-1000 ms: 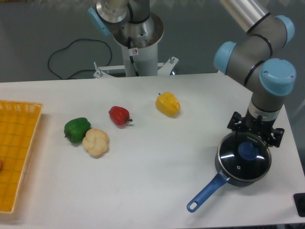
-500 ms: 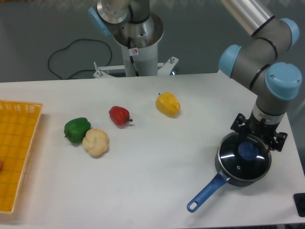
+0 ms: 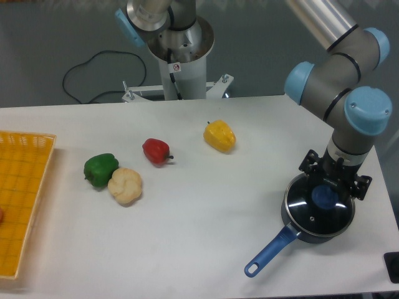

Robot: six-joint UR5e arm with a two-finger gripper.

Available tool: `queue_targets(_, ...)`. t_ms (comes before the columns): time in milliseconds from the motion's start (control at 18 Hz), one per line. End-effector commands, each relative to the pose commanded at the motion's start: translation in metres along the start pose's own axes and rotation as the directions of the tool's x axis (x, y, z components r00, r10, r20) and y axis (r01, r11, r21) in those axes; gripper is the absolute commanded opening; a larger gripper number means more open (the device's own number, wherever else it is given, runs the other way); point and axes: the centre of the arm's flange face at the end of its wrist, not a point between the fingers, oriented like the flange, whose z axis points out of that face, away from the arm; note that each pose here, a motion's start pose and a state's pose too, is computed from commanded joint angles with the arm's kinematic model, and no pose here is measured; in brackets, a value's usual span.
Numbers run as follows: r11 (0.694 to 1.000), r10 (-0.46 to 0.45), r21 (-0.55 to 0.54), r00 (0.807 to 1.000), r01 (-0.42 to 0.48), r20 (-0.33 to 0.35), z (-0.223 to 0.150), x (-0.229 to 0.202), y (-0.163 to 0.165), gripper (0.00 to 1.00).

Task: Open the lid
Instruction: 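Lower the open gripper around the blue knob of the lid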

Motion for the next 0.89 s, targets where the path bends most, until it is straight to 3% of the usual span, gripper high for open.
queue_targets(889,1.0,0.024,0.0,1.0,-0.024,-0.011,0.015,0.003,-0.015,1.0)
